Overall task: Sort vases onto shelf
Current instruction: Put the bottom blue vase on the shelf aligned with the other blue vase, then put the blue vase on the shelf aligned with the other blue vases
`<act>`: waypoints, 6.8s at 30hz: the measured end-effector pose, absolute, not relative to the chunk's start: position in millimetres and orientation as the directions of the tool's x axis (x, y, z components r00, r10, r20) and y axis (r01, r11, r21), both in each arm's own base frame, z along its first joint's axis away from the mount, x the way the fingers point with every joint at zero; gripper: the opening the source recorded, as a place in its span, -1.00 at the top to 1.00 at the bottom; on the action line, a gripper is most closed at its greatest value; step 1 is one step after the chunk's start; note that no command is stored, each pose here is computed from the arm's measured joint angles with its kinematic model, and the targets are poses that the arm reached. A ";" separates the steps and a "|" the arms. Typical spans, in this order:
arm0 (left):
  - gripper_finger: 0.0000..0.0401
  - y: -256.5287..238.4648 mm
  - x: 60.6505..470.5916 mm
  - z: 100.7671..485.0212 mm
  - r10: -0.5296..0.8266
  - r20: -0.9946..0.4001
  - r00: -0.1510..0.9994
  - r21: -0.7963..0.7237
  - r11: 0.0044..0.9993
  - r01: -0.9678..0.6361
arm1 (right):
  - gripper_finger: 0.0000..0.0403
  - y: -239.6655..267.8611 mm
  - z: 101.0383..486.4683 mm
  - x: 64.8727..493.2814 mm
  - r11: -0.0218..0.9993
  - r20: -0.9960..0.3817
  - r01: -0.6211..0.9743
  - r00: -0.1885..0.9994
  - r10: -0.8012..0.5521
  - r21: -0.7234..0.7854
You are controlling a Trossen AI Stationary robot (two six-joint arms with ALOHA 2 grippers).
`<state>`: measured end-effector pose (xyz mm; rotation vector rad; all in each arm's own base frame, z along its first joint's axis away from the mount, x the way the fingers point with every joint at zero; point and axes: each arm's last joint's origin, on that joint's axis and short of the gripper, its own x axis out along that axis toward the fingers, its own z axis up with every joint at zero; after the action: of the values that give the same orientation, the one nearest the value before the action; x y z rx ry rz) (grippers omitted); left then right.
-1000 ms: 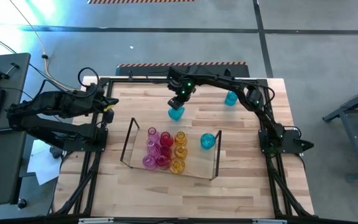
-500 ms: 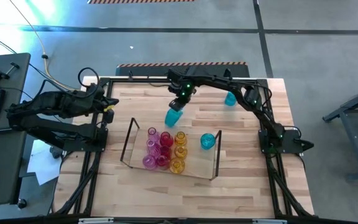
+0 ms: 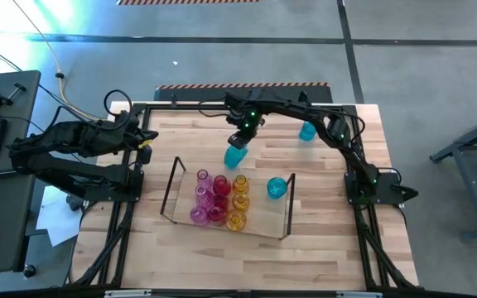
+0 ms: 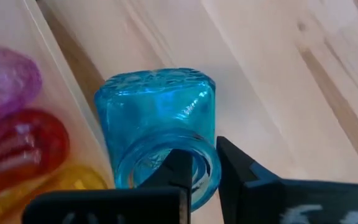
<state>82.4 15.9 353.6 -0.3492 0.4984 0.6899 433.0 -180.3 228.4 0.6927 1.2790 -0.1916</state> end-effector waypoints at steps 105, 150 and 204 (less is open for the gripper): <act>1.00 15.5 82.9 353.3 0.499 -0.550 0.670 -0.055 0.779 -0.625 | 0.92 88.7 334.9 328.8 0.870 -0.986 0.465 0.096 0.137 0.166; 1.00 15.3 82.9 353.2 0.494 -0.552 0.672 -0.053 0.784 -0.619 | 0.91 90.1 294.7 329.8 0.973 -0.998 0.224 -0.004 0.058 0.055; 1.00 15.4 82.9 353.2 0.497 -0.550 0.671 -0.071 0.773 -0.631 | 0.55 84.0 328.8 325.8 0.949 -0.999 0.313 0.038 0.018 0.029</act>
<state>82.9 15.4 353.2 -0.2655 0.5369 0.6436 325.8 84.0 328.8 0.2675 1.5215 -0.2303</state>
